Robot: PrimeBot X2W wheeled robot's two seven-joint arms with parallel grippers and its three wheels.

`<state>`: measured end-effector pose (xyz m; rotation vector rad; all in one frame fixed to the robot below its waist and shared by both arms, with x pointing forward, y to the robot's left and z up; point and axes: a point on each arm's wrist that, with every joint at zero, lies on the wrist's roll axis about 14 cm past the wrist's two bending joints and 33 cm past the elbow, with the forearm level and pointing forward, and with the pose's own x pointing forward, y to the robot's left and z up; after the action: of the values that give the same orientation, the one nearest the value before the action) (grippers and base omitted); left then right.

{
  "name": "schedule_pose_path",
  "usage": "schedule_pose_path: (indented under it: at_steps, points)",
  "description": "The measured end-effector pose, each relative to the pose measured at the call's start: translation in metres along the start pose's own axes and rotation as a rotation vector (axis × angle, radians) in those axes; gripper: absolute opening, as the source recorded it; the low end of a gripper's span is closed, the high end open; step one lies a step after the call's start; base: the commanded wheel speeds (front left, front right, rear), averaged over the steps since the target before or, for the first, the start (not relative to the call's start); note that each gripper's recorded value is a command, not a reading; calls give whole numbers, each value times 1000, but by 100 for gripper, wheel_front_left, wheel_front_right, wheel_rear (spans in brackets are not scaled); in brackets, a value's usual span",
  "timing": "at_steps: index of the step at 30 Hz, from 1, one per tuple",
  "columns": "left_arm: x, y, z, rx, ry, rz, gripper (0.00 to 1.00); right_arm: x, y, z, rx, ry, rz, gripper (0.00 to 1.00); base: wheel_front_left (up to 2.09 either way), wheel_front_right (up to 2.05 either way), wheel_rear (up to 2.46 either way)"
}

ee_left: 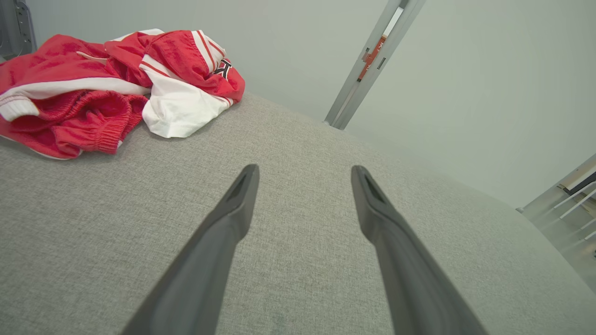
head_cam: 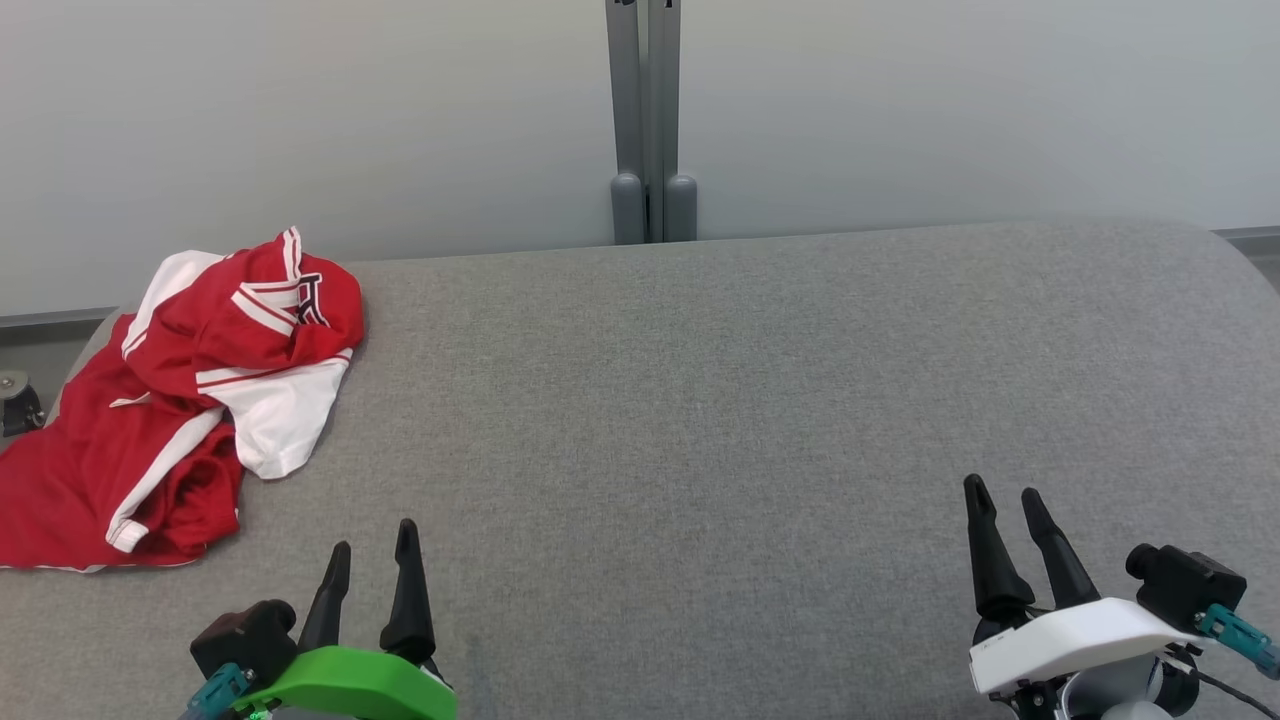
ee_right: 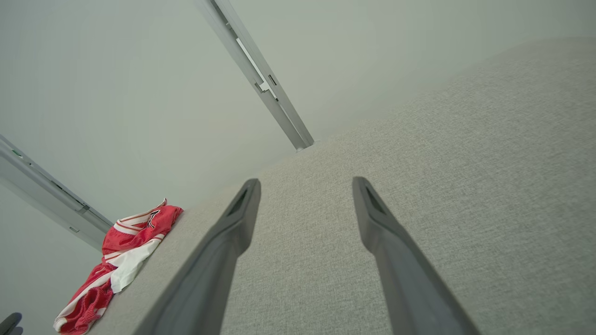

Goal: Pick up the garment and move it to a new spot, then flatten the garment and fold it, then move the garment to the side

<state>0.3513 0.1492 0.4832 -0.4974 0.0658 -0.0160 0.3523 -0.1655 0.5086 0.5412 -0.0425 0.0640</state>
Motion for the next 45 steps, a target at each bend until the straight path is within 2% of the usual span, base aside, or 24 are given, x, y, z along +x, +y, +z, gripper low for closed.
schedule_pose_path:
  at_steps: [23,45]
  points:
    - [-5,-1,-4,196,-18,-13,100,-2,10,-6,-228,4,59,100,0,0,0]
    - [-12,-6,-10,333,-32,-40,100,-6,15,-12,-401,4,103,100,0,0,0]
